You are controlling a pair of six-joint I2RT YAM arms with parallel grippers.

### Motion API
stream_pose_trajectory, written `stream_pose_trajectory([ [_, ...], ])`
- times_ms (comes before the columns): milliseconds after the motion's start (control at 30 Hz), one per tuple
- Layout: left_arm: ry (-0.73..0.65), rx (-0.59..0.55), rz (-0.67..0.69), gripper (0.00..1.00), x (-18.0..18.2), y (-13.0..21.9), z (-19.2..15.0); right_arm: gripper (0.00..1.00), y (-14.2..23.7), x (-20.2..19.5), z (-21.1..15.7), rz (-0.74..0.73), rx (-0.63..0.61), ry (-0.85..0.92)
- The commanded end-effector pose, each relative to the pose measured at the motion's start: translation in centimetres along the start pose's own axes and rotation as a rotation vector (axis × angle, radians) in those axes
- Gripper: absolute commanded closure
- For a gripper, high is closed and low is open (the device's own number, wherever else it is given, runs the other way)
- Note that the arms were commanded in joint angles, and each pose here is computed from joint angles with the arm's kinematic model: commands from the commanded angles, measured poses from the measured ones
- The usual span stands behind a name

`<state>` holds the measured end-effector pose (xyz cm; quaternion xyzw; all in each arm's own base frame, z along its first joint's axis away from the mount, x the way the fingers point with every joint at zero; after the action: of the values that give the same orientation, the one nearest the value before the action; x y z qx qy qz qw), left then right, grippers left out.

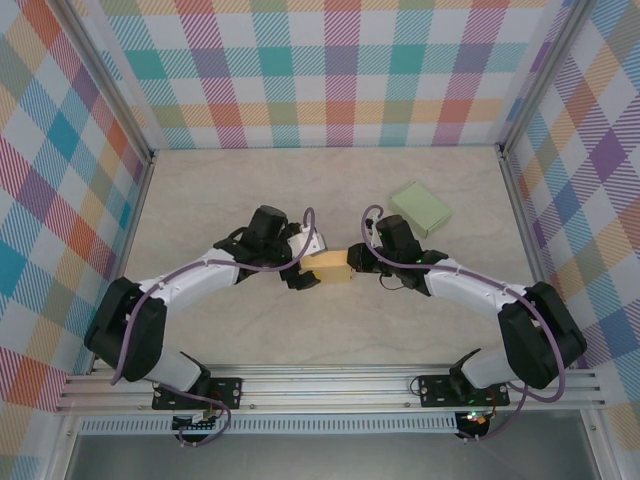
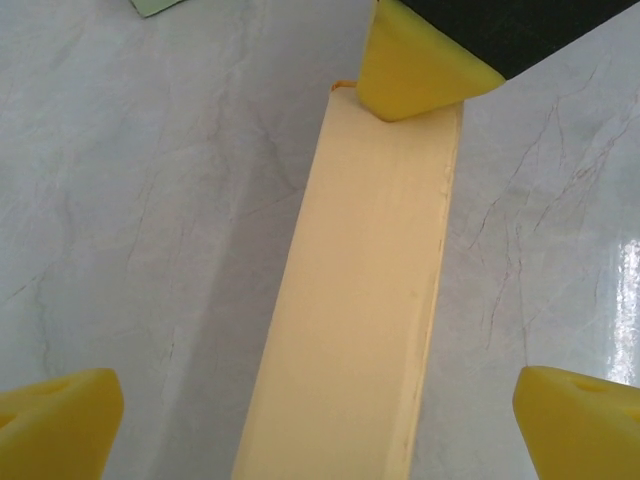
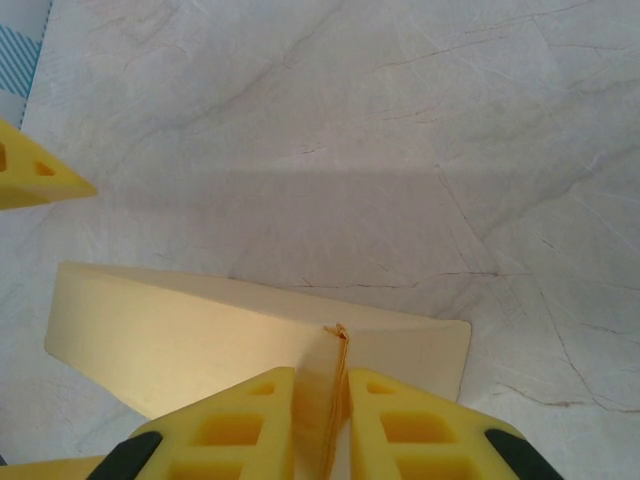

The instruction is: Fold the paper box

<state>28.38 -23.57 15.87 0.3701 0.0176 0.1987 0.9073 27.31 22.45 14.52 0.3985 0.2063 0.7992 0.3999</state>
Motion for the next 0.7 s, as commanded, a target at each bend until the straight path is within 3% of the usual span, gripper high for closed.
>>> stream_pose_trajectory([
  [0,-0.091,0.073,-0.033,0.0,-0.7,-0.9,-0.4,0.81,-0.6,-1.6,-3.6,-0.068,0.17,-0.008],
  [133,-0.131,0.143,-0.015,0.07,-0.7,-1.9,-0.9,0.8,-0.4,-1.5,-3.5,-0.071,0.169,0.0],
  [300,-0.134,0.203,-0.035,0.35,-0.8,-2.4,-1.2,0.78,0.1,-1.3,-3.2,-0.074,0.157,0.01],
  [367,-0.145,0.203,-0.022,0.37,-0.7,-2.4,-1.0,0.78,0.5,-1.2,-3.0,-0.075,0.15,0.013],
  [433,-0.163,0.198,-0.001,0.5,-0.6,-2.5,-0.8,0.77,1.0,-1.0,-2.7,-0.074,0.136,0.018],
  [467,-0.172,0.199,0.011,0.51,-0.6,-2.5,-0.7,0.76,1.4,-0.9,-2.6,-0.073,0.127,0.02],
  [567,-0.222,0.191,0.073,0.52,-0.1,-2.6,-0.3,0.67,2.8,-0.3,-2.1,-0.06,0.099,0.022],
  [667,-0.278,0.155,0.148,0.52,0.6,-2.8,0.2,0.51,4.8,0.0,-1.8,-0.062,0.051,0.018],
])
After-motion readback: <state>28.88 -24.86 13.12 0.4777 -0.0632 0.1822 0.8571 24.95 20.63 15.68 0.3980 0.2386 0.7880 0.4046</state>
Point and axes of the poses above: each hand's point on the last joint's axis, 136 mm out from that joint toward the fingers, its own y axis back along the fingers, its own x axis along the line the jaws close on, z = x × y, the point moved 5 cm from there along y, back along the fingers, and after that the axes turned 8 degrees about y, right-handed, at the moved point
